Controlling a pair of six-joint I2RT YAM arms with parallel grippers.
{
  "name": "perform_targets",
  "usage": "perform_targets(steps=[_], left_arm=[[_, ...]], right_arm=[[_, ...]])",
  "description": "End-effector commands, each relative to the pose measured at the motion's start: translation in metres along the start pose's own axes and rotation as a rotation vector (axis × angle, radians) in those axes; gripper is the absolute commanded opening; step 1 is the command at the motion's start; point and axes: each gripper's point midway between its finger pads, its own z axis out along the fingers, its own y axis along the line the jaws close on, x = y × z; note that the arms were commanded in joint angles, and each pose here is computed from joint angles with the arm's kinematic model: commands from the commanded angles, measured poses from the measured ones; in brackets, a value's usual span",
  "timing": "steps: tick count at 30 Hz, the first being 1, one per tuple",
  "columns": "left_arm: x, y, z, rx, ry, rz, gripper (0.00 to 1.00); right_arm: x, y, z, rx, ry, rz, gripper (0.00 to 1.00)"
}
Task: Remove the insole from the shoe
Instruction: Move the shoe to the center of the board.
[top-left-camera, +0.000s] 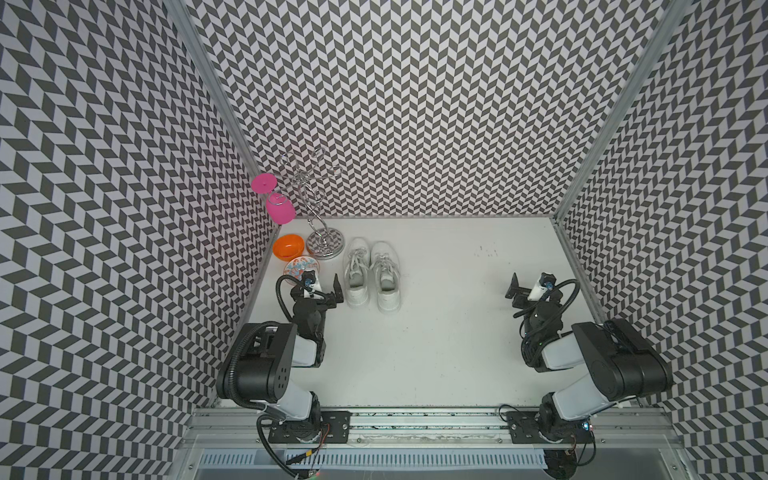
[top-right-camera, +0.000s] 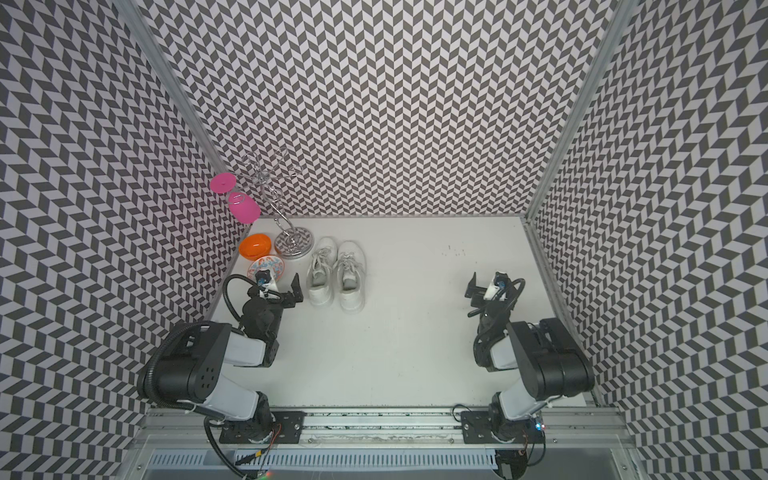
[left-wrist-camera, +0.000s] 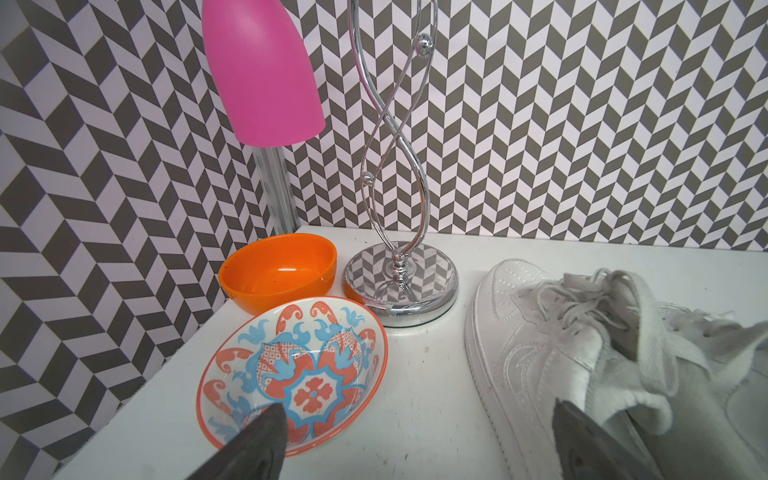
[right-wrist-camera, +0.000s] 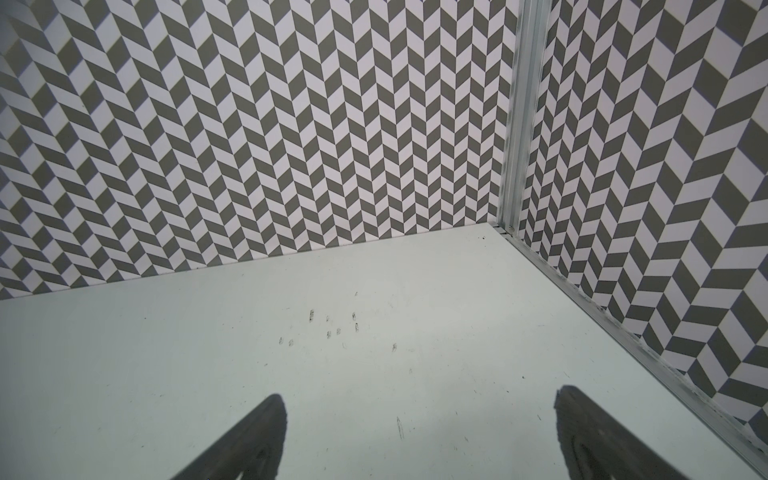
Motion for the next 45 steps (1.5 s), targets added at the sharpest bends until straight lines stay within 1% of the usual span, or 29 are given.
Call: perform_targets(steps=[1,17,20,22,24,26,27,29,30,31,32,35,37,40,41,44,45], left_arm=[[-0.014,0.003,0.004,-0.016,-0.051,-0.004,1.0],[-0.014,0.003,0.003,-0.012,-0.05,-0.005,1.0],[-0.014,0.003,0.003,0.011,-0.052,-0.014,1.0],[-0.015,0.004,0.003,0.01,-0.055,-0.012,1.0],[-0.018,0.003,-0.002,0.002,-0.073,-0.005,1.0],[-0.027,0.002,-0.009,-0.02,-0.094,0.008,1.0],[-0.031,0.003,-0.01,-0.035,-0.096,0.011,1.0],[-0.041,-0.004,-0.012,-0.048,-0.09,0.038,1.0],[-0.046,-0.008,-0.013,-0.055,-0.091,0.058,1.0],[-0.054,-0.015,-0.015,-0.052,-0.1,0.075,1.0],[-0.062,-0.018,-0.018,-0.058,-0.114,0.064,1.0],[-0.088,-0.021,-0.026,-0.06,-0.15,-0.084,1.0],[-0.107,-0.025,-0.029,-0.072,-0.15,-0.158,1.0],[-0.132,-0.04,-0.032,-0.048,-0.116,-0.293,1.0],[-0.136,-0.044,-0.033,-0.04,-0.09,-0.349,1.0],[-0.144,-0.056,-0.034,0.015,-0.022,-0.497,1.0],[-0.144,-0.059,-0.035,0.028,-0.005,-0.54,1.0]], right_arm=[[-0.019,0.001,0.001,0.006,-0.078,0.015,1.0],[-0.018,0.001,0.002,0.008,-0.073,0.016,1.0],[-0.019,0.0,0.001,0.008,-0.076,0.017,1.0],[-0.024,-0.004,-0.004,0.022,-0.095,0.027,1.0],[-0.027,-0.001,-0.009,-0.003,-0.098,0.023,1.0],[-0.04,0.008,-0.014,-0.037,-0.132,-0.009,1.0],[-0.044,0.011,-0.014,-0.029,-0.127,-0.025,1.0],[-0.059,0.025,-0.016,-0.055,-0.133,-0.071,1.0],[-0.063,0.028,-0.019,-0.055,-0.131,-0.06,1.0],[-0.083,0.035,-0.018,-0.077,-0.162,-0.021,1.0],[-0.095,0.044,-0.02,-0.118,-0.174,0.007,1.0],[-0.121,0.072,-0.021,-0.223,-0.176,0.016,1.0],[-0.138,0.078,-0.021,-0.251,-0.168,0.072,1.0],[-0.157,0.068,-0.019,-0.207,-0.139,0.296,1.0],[-0.158,0.066,-0.018,-0.196,-0.103,0.364,1.0],[-0.145,0.051,-0.017,-0.121,0.013,0.543,1.0],[-0.143,0.049,-0.019,-0.129,0.031,0.565,1.0]])
